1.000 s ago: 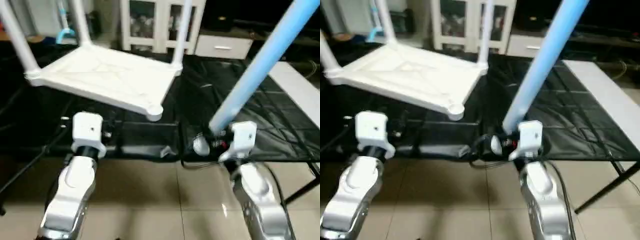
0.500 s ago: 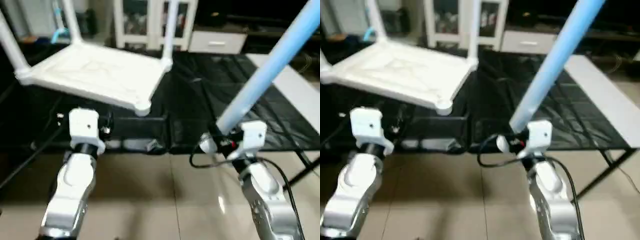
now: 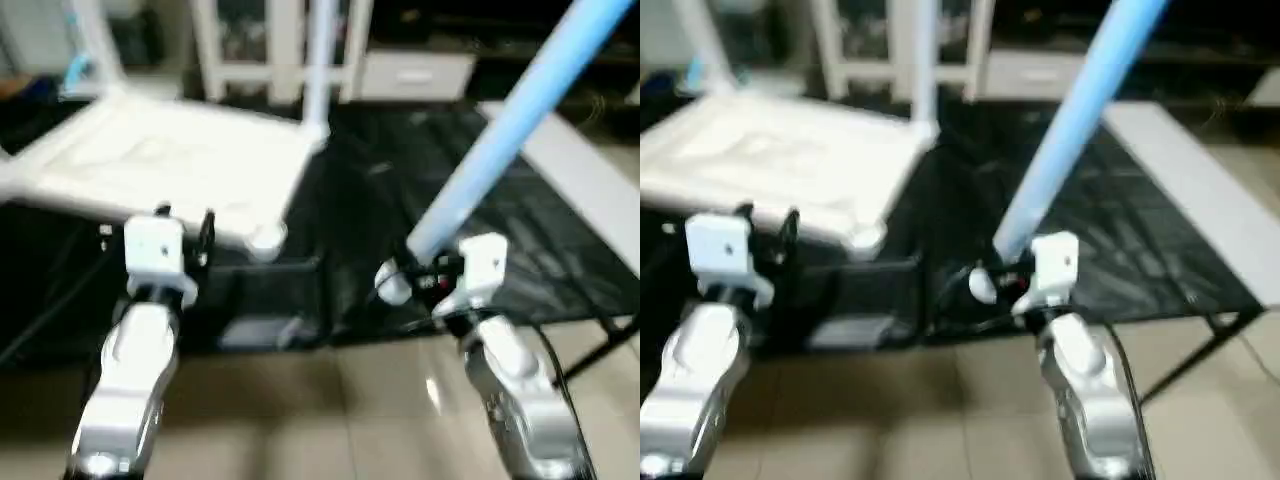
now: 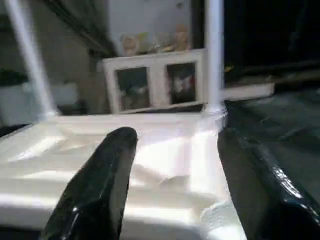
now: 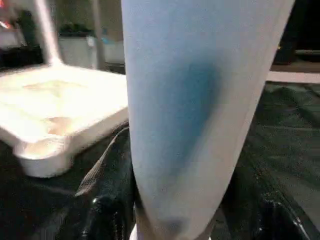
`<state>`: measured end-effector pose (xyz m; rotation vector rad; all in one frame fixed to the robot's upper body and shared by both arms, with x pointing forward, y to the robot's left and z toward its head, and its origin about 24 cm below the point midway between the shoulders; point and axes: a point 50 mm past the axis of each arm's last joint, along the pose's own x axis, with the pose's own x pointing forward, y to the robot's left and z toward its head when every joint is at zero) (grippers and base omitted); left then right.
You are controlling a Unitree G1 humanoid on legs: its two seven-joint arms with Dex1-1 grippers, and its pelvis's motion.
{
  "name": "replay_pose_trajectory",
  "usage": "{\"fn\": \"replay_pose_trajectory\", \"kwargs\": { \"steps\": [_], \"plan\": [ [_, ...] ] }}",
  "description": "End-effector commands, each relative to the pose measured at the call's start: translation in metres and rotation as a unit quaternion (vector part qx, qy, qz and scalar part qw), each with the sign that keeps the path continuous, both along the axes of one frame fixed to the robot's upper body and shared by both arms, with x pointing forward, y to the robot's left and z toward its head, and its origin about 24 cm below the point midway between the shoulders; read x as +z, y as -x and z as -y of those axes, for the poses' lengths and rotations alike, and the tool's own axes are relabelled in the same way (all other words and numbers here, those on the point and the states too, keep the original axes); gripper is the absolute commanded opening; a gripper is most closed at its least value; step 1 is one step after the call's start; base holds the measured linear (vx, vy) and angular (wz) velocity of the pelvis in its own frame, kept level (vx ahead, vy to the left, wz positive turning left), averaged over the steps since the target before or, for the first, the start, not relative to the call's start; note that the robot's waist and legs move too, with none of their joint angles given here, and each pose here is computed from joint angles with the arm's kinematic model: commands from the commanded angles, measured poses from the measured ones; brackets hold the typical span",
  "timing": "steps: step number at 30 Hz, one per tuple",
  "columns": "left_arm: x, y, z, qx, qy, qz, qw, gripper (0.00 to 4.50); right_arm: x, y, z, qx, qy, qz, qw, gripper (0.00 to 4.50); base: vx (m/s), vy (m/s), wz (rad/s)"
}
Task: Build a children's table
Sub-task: Move to table
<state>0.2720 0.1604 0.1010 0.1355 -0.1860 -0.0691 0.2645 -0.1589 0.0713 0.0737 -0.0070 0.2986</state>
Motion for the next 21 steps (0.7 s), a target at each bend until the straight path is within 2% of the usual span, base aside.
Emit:
{"fn": "replay_pose_trajectory", "kwargs": {
  "steps": [1,4,11,15,19,21],
  "plan": [
    [0.000,0.001,-0.011,0.014,-0.013,-0.001,1.000,2.95,0.011,-0.003,-0.009,0.011,-0.018,0.024,1.000,1.82,0.188,0.000,0.57],
    [-0.001,0.001,-0.008,0.004,-0.011,-0.002,1.000,2.95,0.013,-0.006,-0.004,-0.015,-0.033,0.025,0.999,1.82,0.205,0.021,0.43],
    [-0.002,-0.002,-0.004,-0.009,-0.007,-0.004,1.000,2.95,0.012,-0.004,0.000,-0.020,-0.026,0.024,0.999,1.82,0.243,0.067,0.04],
    [-0.003,-0.002,0.001,-0.027,-0.004,-0.008,1.000,2.95,0.011,-0.003,0.003,-0.026,-0.022,0.023,0.999,1.82,0.202,-0.075,0.08],
    [-0.013,0.003,0.014,-0.118,0.017,-0.050,0.992,2.95,0.014,-0.002,0.006,-0.027,-0.018,0.029,0.999,1.82,0.208,-0.034,0.21],
    [-0.016,0.014,0.024,-0.221,0.018,-0.059,0.973,2.95,0.017,-0.002,0.010,-0.011,-0.024,0.033,0.999,1.82,0.136,0.042,0.14]
  ]
}}
